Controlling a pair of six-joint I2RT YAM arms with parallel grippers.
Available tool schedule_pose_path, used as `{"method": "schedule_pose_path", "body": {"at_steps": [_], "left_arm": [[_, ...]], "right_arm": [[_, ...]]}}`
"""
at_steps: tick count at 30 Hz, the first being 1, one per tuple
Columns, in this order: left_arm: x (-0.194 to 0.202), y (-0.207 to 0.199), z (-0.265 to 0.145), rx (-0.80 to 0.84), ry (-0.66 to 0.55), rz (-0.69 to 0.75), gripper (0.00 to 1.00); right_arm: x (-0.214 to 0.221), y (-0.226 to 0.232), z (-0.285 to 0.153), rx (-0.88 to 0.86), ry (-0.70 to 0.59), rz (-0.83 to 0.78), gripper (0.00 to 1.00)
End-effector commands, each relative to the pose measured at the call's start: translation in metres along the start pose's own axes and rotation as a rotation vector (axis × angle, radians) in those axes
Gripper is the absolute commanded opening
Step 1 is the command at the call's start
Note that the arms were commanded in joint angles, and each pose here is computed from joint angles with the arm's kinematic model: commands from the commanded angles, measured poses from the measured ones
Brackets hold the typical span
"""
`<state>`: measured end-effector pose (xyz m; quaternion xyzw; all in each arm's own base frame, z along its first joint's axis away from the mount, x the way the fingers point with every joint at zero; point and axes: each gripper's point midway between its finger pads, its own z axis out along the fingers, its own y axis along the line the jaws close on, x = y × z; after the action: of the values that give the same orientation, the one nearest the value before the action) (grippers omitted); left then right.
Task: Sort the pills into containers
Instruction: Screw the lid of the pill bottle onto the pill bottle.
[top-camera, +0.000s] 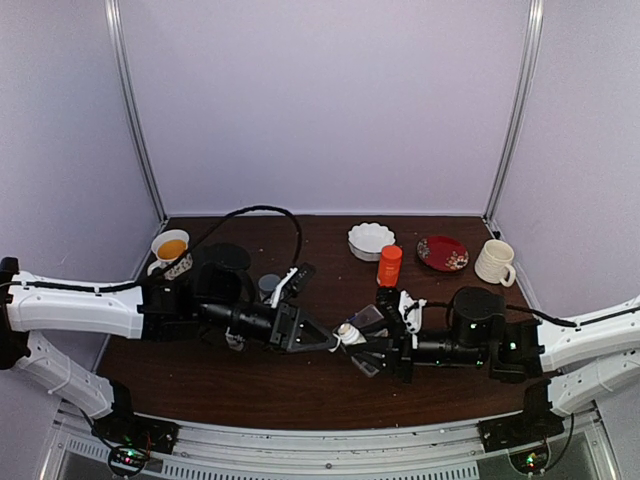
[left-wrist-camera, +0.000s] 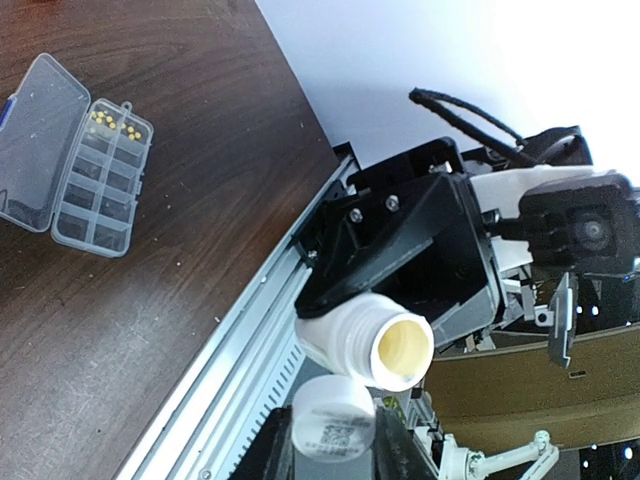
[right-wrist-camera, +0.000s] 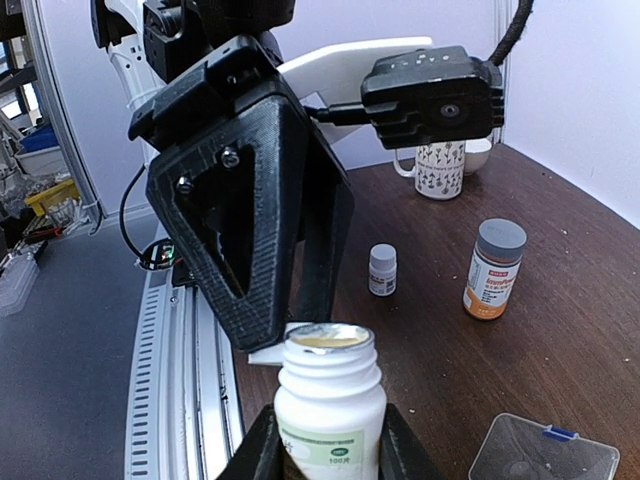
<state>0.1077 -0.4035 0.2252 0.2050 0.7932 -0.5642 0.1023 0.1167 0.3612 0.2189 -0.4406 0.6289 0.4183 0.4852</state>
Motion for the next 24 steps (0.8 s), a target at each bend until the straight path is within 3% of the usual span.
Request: {"method": "schedule_pose_path", "body": {"at_steps": [1, 8, 24], "left_arm": [[-0.019, -0.027, -0.015, 0.125, -0.092, 0.023, 0.24], [-0.02, -0.028, -0.015, 0.142, -0.093, 0.017, 0.24], [-0.012, -0.012, -0.009, 0.094, -0.058, -0.008, 0.23]], "right_arm": [[-0.009, -0.001, -0.009, 0.014, -0.073, 0.018, 0.11], [0.001, 0.005, -0.002, -0.02, -0.012, 0.017, 0.11], [-0.007, 0.01, 0.009, -0.049, -0.02, -0.003, 0.11]]}}
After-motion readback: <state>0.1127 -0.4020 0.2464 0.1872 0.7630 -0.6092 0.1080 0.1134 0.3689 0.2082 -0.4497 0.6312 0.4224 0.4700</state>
